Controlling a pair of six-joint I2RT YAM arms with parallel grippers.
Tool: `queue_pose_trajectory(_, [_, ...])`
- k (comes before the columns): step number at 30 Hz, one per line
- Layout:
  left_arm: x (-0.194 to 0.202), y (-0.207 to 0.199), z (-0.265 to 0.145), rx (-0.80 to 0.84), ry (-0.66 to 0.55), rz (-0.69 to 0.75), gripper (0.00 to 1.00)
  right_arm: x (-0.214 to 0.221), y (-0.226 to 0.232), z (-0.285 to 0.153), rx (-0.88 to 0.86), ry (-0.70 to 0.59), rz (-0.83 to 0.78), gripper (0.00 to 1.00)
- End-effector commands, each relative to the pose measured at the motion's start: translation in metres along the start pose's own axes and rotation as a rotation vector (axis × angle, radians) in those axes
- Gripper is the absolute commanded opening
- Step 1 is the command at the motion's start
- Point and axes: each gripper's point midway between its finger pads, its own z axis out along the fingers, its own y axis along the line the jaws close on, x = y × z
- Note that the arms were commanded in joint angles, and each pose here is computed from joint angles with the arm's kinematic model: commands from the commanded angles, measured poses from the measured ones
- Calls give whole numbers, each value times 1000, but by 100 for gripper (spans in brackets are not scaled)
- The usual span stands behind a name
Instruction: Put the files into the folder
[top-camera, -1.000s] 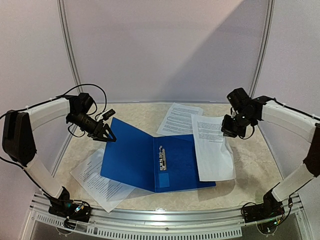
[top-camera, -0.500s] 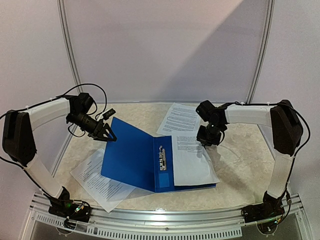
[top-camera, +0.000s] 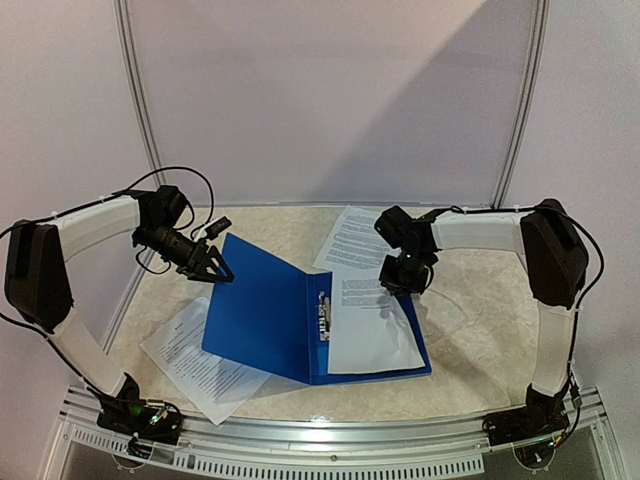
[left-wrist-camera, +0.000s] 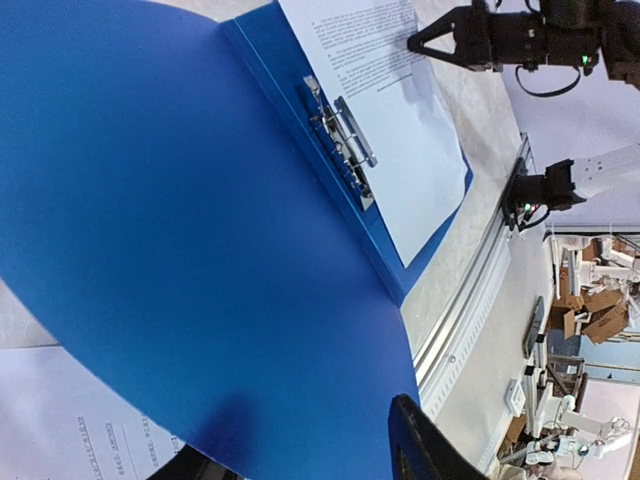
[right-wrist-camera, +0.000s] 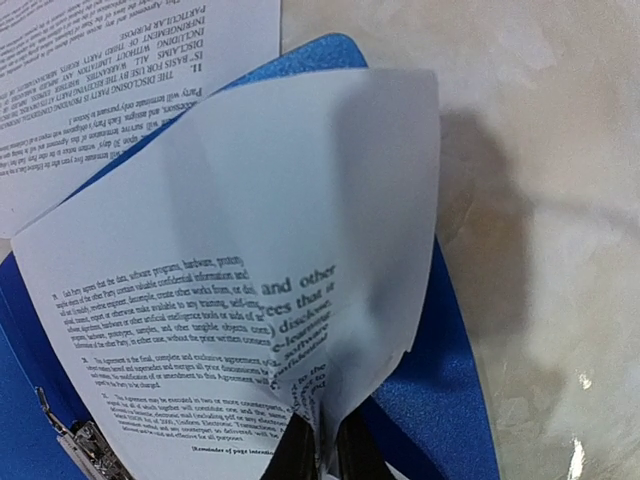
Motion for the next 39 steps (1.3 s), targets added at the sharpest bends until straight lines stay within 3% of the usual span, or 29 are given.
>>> queue_pose_trajectory(1, [-3,-6,2,13,-2,32,50,-1,12,1,-36,0,-20,6])
queue_pose_trajectory(9, [-3,-6,2,14,-2,31,50,5,40,0,-152,1,-87,0])
queue_pose_trajectory(21, [-4,-6,2,11,-3,35,50,14,41,3,-147,20,-51,0])
queue_pose_trajectory(27, [-4,-6,1,11,-6,36,50,12,13,3,-27,-12,-27,0])
queue_pose_trajectory(39, [-4,-7,1,12,-5,38,50,12,20,-2,-62,-12,-25,0])
